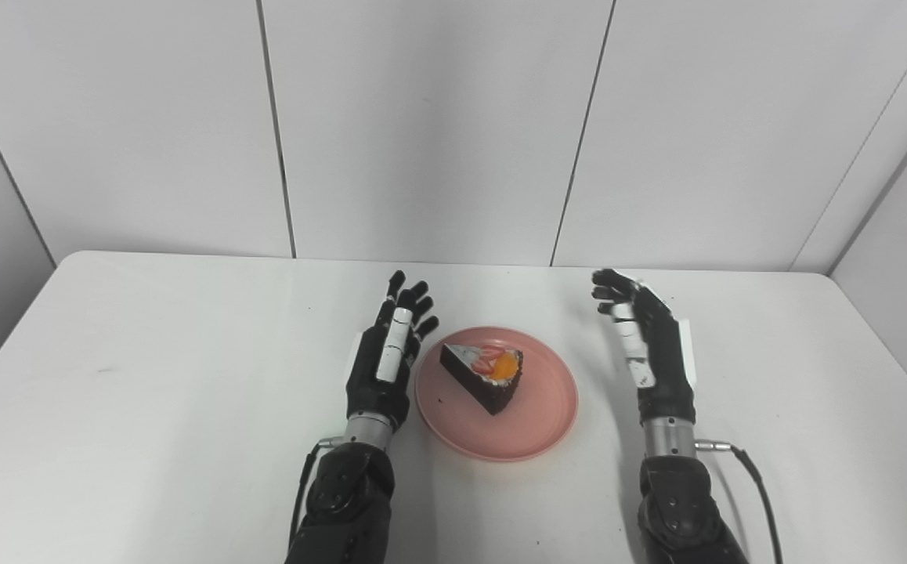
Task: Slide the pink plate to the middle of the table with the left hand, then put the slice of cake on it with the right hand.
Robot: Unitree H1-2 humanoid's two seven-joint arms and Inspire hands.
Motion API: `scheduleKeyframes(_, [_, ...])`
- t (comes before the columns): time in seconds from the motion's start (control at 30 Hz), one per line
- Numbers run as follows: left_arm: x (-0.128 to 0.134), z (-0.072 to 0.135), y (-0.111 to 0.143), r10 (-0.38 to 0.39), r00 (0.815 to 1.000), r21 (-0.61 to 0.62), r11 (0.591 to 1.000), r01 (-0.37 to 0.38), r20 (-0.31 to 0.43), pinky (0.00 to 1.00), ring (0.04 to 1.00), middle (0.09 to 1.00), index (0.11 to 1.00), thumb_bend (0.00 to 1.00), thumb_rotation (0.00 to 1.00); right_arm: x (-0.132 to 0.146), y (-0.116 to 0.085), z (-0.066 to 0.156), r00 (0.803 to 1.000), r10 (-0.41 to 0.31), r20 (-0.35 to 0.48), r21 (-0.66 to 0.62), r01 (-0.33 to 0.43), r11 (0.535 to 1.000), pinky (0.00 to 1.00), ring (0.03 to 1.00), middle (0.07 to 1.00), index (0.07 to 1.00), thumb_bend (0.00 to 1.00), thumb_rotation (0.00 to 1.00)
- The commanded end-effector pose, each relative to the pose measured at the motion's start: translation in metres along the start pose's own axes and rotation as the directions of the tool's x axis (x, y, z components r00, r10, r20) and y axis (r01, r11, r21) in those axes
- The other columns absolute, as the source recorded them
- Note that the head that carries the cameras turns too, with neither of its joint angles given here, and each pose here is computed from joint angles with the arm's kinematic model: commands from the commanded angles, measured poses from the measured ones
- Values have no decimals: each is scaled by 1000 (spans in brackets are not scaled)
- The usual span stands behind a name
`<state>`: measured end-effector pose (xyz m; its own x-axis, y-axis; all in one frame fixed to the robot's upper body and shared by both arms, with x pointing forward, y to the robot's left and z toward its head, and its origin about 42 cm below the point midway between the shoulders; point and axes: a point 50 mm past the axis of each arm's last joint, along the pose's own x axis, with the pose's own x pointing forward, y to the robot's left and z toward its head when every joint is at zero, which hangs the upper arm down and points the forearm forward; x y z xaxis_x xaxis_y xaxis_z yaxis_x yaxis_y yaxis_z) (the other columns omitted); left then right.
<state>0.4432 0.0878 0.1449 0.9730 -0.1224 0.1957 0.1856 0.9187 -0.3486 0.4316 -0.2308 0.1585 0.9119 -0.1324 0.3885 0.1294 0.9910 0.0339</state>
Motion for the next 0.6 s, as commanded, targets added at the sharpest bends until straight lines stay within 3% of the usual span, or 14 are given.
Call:
scheduleKeyframes(0.0, [-28, -21, 22, 78, 996, 93, 993, -74, -34, 957, 966, 967, 953, 811, 746, 13, 4, 3, 1000, -13, -5, 173, 13, 985, 749, 752, 770, 700, 772, 930])
scheduleKeyframes(0.1, [-31, -16, 23, 110, 994, 168, 980, -107, -7, 994, 984, 992, 954, 768, 795, 9, 4, -6, 998, -19, -67, 229, 34, 973, 764, 788, 812, 743, 749, 932])
scheduleKeyframes(0.27, [-37, -10, 30, 160, 987, 247, 956, -155, 2, 1000, 995, 1000, 972, 751, 805, -7, 15, -14, 984, 36, -175, 190, -2, 982, 797, 834, 839, 788, 754, 976])
scheduleKeyframes(0.57, [-41, 3, 38, 136, 991, 267, 955, -133, 4, 1000, 1000, 1000, 989, 709, 823, -15, 26, -14, 947, 162, -277, 203, -107, 973, 943, 953, 949, 909, 829, 1000])
